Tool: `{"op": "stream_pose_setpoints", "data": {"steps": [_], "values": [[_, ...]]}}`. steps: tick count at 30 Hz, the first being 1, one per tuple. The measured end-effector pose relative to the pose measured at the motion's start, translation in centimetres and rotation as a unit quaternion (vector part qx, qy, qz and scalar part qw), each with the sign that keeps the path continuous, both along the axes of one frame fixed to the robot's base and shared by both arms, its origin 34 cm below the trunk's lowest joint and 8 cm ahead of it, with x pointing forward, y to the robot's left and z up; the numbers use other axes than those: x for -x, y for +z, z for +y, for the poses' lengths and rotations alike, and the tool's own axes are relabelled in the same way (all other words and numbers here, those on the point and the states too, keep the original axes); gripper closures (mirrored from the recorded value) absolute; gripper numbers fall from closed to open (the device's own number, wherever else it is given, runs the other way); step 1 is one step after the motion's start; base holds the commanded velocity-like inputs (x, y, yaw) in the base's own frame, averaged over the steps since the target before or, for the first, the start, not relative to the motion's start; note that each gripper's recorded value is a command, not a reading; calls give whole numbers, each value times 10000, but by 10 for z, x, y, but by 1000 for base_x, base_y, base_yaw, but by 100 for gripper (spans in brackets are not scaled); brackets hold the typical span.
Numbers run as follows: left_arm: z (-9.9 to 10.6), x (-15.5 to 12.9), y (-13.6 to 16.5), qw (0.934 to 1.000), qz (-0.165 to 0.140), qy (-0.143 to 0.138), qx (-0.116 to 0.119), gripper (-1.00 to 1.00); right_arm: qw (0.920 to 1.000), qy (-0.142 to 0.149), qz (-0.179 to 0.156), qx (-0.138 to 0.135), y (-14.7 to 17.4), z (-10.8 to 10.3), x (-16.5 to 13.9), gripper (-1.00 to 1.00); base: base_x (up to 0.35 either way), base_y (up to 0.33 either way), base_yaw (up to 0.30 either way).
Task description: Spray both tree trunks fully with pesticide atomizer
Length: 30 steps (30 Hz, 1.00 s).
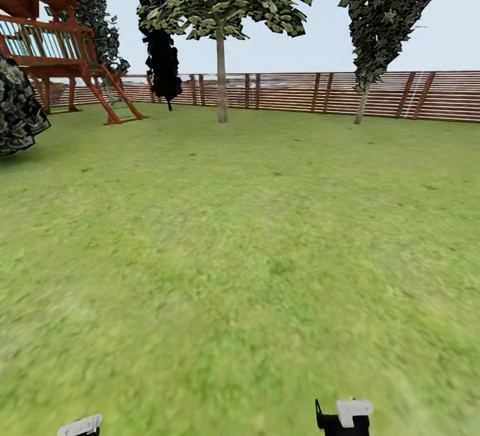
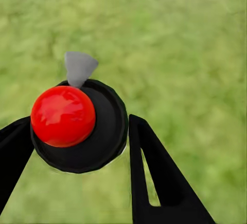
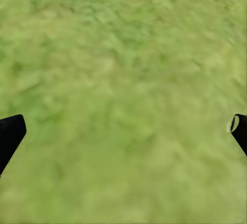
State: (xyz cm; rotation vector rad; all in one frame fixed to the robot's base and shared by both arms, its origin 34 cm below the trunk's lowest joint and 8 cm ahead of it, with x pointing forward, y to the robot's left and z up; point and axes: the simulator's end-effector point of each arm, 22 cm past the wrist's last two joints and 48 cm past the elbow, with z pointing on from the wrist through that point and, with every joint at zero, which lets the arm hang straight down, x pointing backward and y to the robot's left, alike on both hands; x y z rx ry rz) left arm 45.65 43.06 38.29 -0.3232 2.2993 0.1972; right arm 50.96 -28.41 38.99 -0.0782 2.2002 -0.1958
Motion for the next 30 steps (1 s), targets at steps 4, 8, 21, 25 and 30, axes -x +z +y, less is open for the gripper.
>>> {"op": "stream_pose_setpoints", "data": {"steps": [4, 8, 21, 25, 30], "values": [[0, 0, 0, 10000, -3, -1, -1, 100, 10000, 0, 1, 2, 0, 0, 0, -100, 338, 0, 0], [0, 0, 0, 10000, -6, 5, -1, 100, 10000, -1, 2, 0, 0, 0, 0, -100, 338, 0, 0], [1, 0, 0, 10000, -4, 14, -4, 100, 10000, 1, 2, 0, 0, 0, 0, -100, 338, 0, 0], [1, 0, 0, 10000, 1, 7, -6, 100, 10000, 1, 2, 1, 0, 0, 0, -100, 338, 0, 0], [1, 0, 0, 10000, 2, 8, -6, 100, 10000, 1, -1, 1, 0, 0, 0, -100, 338, 0, 0]]}}
